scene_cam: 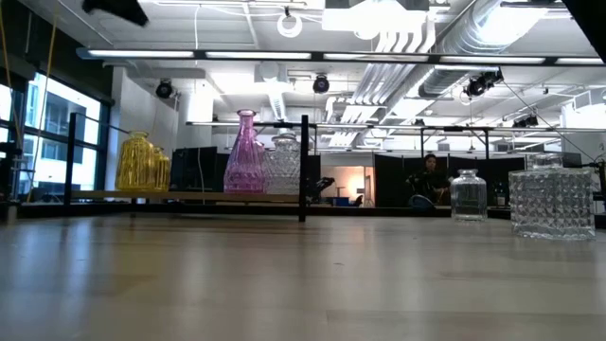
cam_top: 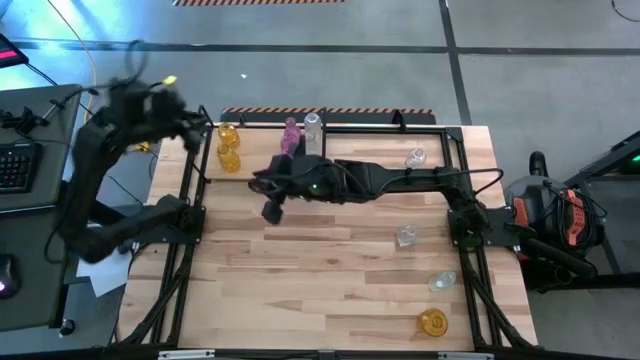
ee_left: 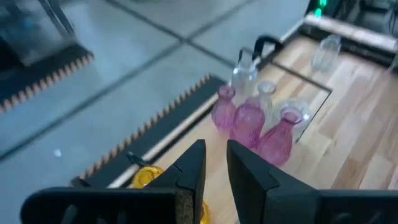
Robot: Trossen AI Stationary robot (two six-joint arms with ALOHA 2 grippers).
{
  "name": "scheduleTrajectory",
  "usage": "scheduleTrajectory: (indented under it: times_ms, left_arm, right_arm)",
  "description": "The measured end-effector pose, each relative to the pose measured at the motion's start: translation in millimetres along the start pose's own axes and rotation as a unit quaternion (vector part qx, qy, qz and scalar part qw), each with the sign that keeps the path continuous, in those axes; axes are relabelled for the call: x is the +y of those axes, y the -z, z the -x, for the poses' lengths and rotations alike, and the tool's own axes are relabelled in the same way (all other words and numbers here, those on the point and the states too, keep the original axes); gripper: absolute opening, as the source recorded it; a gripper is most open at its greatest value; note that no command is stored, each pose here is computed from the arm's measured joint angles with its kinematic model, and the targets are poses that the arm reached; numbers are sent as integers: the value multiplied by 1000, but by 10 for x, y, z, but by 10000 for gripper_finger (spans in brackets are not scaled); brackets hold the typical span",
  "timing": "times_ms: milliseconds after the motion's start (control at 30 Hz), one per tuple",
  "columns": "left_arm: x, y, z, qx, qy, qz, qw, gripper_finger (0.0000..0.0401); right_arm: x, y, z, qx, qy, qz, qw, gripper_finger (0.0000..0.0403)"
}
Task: Sort vases onto shelf
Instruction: Put the yellow vase on the shelf aligned with the other yellow vase
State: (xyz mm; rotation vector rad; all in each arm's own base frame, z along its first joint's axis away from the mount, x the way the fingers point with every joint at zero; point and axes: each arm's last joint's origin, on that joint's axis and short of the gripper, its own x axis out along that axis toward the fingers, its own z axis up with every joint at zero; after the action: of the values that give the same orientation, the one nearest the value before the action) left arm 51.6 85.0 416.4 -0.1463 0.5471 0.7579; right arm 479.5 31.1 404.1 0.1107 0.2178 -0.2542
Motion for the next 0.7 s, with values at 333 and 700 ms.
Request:
scheduleTrajectory:
  times_ms: [333,700]
  left_arm:
    - [-296,366,794,-129,-29,27,991,58]
    - [-406,844,594,1,78,57,995,58]
  right_arm:
    - [-255,501,-405,-63,-8,-182,981,76]
    - [-236,677,-433,-174,-5,-278,945,76]
